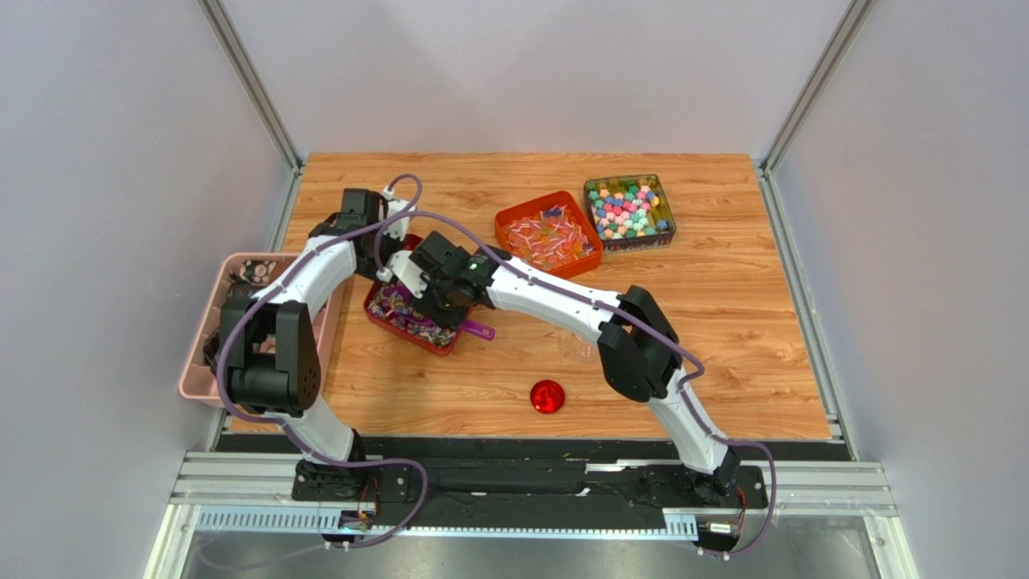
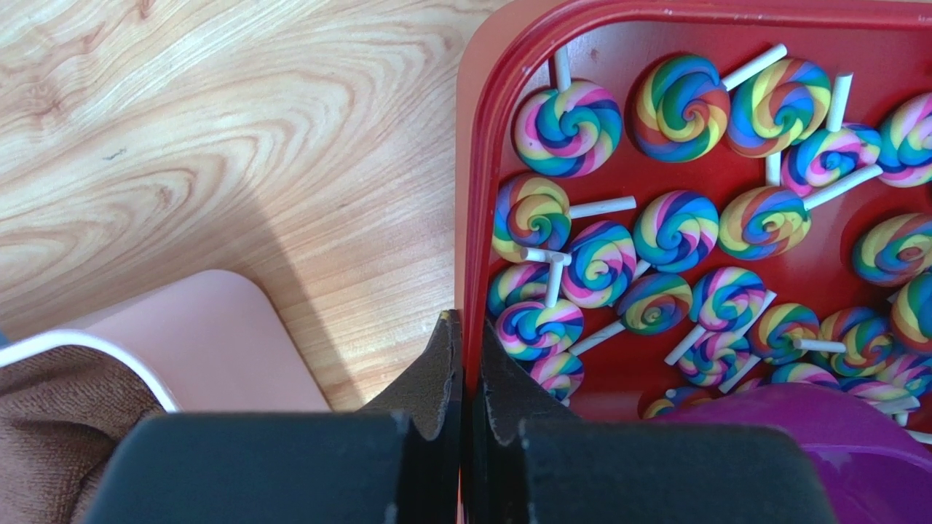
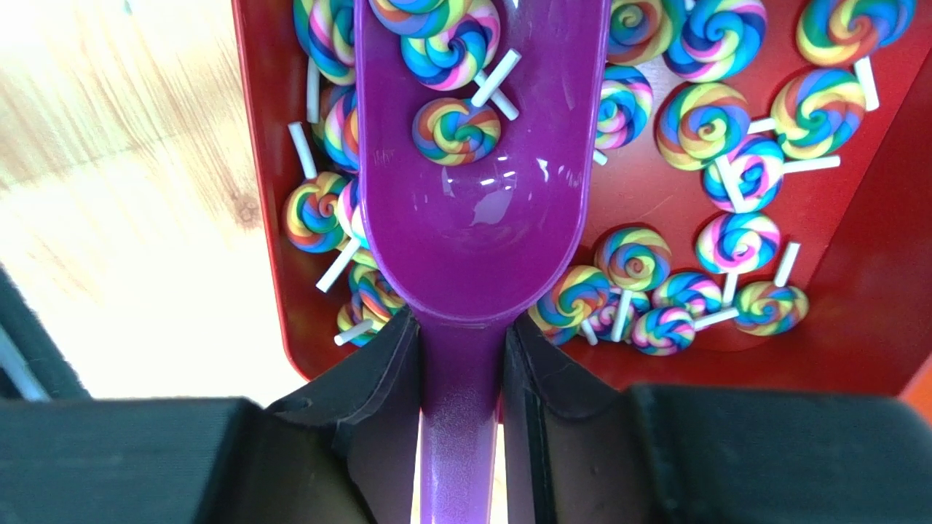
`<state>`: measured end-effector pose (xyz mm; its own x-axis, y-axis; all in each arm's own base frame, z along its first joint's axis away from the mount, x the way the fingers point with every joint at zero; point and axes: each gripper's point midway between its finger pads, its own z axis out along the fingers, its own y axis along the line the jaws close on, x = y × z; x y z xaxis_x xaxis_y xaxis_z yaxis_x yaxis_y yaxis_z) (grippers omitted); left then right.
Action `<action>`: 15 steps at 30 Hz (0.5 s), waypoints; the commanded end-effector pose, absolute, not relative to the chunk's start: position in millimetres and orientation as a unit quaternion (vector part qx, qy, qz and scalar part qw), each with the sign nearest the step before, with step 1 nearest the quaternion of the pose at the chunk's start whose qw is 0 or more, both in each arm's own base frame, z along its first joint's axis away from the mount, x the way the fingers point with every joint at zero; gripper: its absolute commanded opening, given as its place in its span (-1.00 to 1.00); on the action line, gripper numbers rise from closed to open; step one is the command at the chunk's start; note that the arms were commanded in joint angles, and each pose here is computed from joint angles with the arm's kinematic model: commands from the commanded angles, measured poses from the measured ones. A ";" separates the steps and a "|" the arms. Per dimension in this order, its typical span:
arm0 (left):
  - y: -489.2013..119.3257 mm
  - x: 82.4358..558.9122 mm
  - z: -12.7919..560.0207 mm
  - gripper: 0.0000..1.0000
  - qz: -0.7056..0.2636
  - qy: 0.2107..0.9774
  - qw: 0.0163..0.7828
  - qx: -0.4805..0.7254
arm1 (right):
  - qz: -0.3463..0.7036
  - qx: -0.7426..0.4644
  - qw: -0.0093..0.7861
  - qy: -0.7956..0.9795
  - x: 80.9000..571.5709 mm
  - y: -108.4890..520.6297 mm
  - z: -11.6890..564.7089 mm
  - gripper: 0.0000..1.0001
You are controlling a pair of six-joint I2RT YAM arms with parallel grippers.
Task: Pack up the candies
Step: Scoop the fake candies from the storage box.
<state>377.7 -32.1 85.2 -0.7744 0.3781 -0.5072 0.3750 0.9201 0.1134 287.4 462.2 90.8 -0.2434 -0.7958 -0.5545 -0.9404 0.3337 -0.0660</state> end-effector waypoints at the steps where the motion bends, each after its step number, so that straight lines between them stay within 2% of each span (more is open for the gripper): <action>1: -53.1 396.6 126.7 -1.00 -0.067 0.923 0.337 0.171 | 0.198 -0.530 0.292 0.771 295.3 468.9 125.2 -1.00; 15: -42.9 406.8 124.4 -1.00 -0.086 0.927 0.335 0.147 | 0.170 -0.552 0.303 0.758 295.5 438.6 129.4 -1.00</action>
<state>379.7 -24.6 84.9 -0.7930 0.3006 -0.5299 0.3309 0.9428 0.0396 294.6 447.2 108.2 -0.2591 -0.7391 -0.6217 -0.9358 0.3515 -0.0279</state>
